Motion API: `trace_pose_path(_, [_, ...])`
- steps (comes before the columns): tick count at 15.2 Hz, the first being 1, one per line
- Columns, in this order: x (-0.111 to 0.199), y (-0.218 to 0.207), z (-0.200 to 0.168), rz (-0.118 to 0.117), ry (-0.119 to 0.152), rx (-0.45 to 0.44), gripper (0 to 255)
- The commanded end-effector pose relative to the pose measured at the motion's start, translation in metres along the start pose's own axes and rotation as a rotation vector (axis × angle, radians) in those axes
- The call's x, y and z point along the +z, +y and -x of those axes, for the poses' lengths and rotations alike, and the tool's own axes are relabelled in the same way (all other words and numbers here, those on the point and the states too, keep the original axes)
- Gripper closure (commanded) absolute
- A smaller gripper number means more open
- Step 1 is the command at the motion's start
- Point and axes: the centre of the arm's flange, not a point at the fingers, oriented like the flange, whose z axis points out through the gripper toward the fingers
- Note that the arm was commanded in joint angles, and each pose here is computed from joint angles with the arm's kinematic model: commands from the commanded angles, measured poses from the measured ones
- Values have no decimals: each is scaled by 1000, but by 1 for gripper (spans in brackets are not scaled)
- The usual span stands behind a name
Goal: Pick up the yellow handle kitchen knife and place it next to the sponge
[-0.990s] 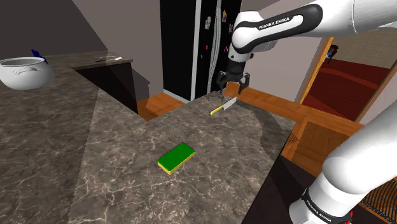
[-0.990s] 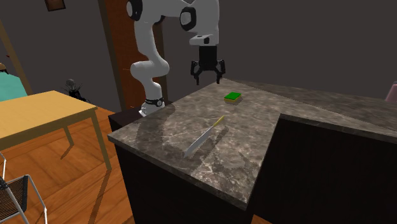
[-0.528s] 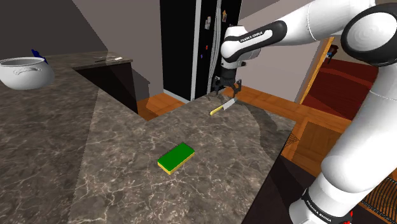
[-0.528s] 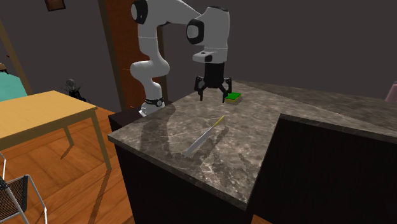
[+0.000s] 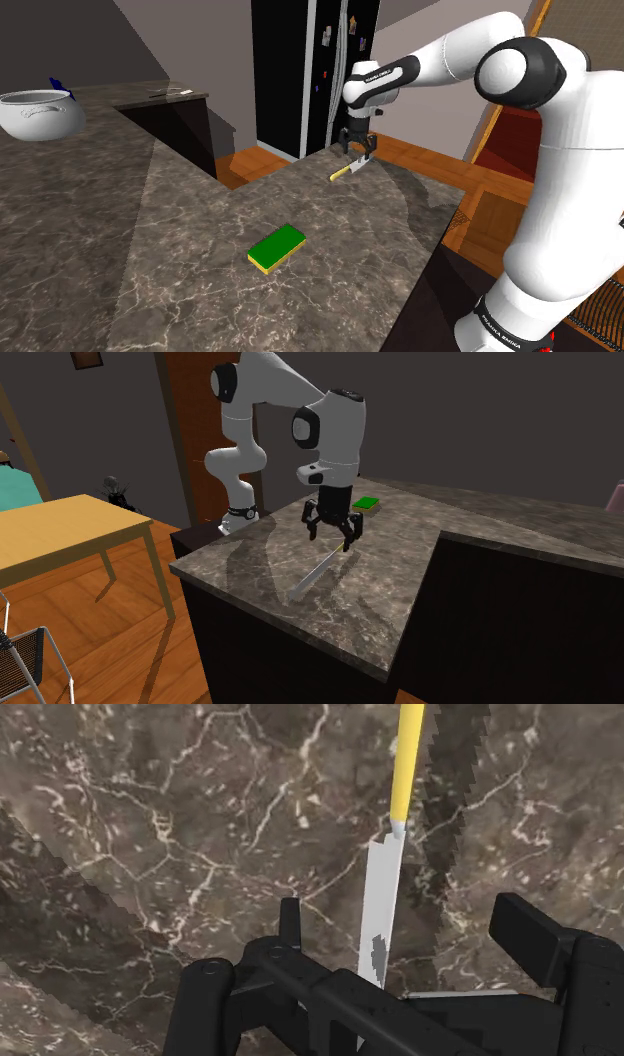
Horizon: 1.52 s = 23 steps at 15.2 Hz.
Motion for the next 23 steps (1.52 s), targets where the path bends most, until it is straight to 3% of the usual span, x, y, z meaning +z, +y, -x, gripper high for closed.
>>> trace_pose_path(1, [14,-2,-5,5,-2,35,0])
trace_pose_path(8, [48,-2,-5,5,-2,35,0])
trace_pose_path(15, [48,-2,-5,5,-2,35,0])
trace_pose_path(16, [48,-2,-5,5,-2,35,255])
trace_pose_path(23, [48,-2,-5,5,-2,35,255])
